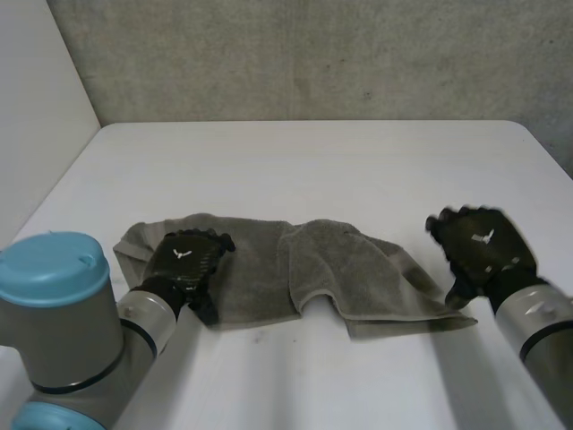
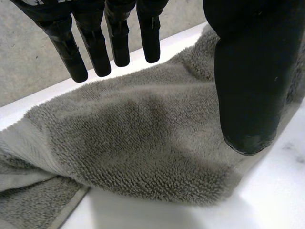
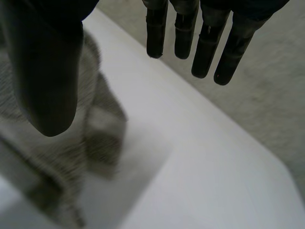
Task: Fold the towel.
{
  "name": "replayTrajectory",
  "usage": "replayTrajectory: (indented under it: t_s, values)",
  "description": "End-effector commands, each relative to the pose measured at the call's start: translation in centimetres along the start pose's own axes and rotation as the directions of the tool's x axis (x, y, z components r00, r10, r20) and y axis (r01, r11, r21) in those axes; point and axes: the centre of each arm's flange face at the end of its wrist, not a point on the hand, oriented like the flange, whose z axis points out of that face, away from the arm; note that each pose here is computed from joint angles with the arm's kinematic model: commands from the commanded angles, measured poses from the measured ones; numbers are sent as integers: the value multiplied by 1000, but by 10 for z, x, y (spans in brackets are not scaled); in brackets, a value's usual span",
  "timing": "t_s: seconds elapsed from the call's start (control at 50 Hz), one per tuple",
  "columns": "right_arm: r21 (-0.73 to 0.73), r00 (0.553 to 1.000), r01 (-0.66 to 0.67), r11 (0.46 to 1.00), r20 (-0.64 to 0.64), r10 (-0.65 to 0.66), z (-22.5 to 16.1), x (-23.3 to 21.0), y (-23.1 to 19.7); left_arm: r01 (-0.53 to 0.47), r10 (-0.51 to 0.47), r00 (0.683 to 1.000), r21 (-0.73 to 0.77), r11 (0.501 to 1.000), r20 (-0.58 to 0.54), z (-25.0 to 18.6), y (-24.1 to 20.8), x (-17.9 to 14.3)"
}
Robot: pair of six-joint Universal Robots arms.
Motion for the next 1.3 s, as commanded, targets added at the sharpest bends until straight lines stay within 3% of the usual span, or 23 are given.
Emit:
replayTrajectory:
  t_s: [0.02, 0.2, 0.52, 0.78, 1.3]
  values:
    - [-90, 995, -13, 996, 95, 21, 12, -19, 36, -3, 3, 1000, -26, 1000, -13, 7, 17, 6]
    - [-114, 995, -19, 993, 99, 30, 20, -22, 46, 34, -35, 999, -43, 999, -19, 6, 22, 8]
    - [13, 1000, -27, 1000, 5, 27, 27, -4, 30, 39, -40, 999, -57, 998, -26, 6, 28, 11]
    - [84, 988, -149, 985, -17, 151, 16, 5, 10, 37, -38, 999, -26, 999, -36, 11, 30, 15]
    - [102, 984, -152, 983, -75, 160, 18, 23, 7, 23, -25, 999, -55, 998, -31, 19, 41, 16]
